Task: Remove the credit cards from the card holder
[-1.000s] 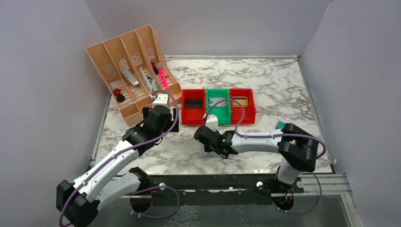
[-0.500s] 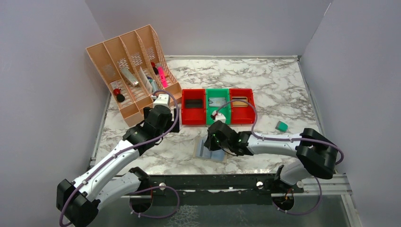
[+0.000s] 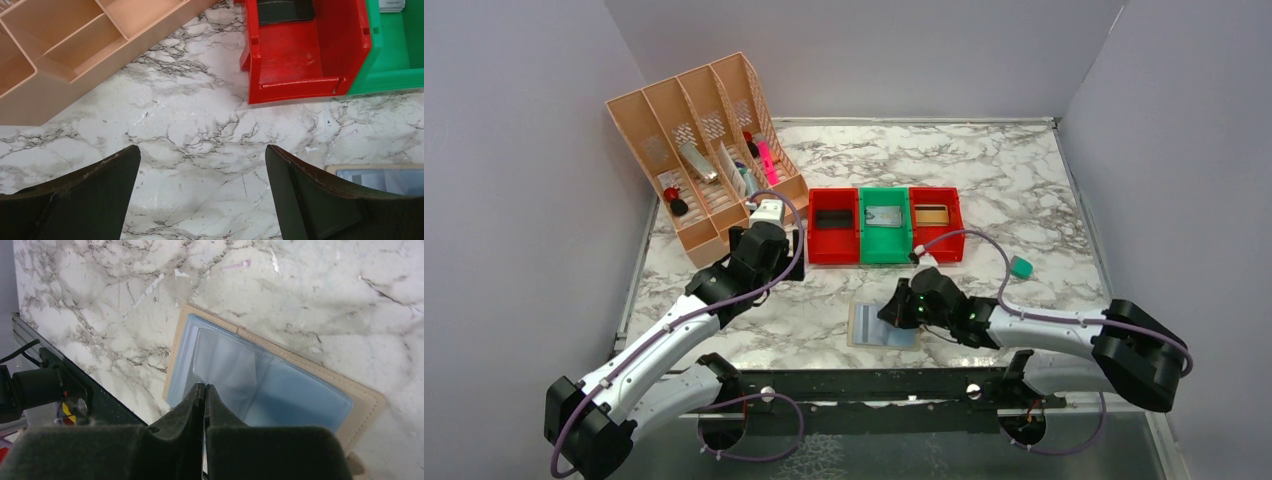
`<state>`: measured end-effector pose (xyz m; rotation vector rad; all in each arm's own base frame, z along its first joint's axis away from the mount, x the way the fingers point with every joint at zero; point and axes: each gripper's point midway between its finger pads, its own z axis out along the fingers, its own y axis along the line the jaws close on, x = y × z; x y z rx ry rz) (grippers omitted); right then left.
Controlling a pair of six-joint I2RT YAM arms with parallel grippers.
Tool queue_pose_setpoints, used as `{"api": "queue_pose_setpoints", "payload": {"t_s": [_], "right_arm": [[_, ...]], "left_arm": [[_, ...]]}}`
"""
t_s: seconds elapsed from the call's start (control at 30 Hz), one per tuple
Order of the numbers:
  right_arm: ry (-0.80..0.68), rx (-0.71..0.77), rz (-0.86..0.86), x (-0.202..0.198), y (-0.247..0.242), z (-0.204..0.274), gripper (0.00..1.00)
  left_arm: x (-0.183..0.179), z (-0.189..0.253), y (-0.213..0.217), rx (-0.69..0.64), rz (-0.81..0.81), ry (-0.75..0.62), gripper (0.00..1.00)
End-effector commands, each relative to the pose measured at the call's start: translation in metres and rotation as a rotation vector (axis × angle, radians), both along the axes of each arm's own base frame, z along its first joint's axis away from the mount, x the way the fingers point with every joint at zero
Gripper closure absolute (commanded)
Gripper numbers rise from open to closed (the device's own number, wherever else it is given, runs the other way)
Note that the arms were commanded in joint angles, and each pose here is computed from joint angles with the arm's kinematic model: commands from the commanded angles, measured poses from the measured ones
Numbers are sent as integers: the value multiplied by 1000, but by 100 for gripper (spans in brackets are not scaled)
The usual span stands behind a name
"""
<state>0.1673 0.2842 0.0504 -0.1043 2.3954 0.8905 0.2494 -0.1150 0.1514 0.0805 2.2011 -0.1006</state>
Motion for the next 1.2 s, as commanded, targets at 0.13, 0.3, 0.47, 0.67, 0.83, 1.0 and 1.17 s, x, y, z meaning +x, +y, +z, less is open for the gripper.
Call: {"api": "queue_pose_setpoints", "payload": {"t_s": [0.13,0.3,0.47,0.67,0.83,1.0,1.17], "right_arm": [[-17,85,-168,1,-33,5,91],[-83,137,-141,4,-28,22,90],[-120,180,-28,9,4,46,93],[-96,252,119,11,53,62,95],[-87,270,163,16,75,67,96],[78,218,55,21,51,27,95],[172,277,-16,14,27,4,95]], "left_arm": [[-1,-2,-3,-16,-11,9,1],[-1,-1,-3,-18,-13,4,1],[0,3,1,-15,0,-13,1],[0,5,1,-20,0,-20,1],[0,6,2,-17,6,-25,1],[0,4,2,-15,5,-21,1],[0,2,1,-10,1,-12,1]]}}
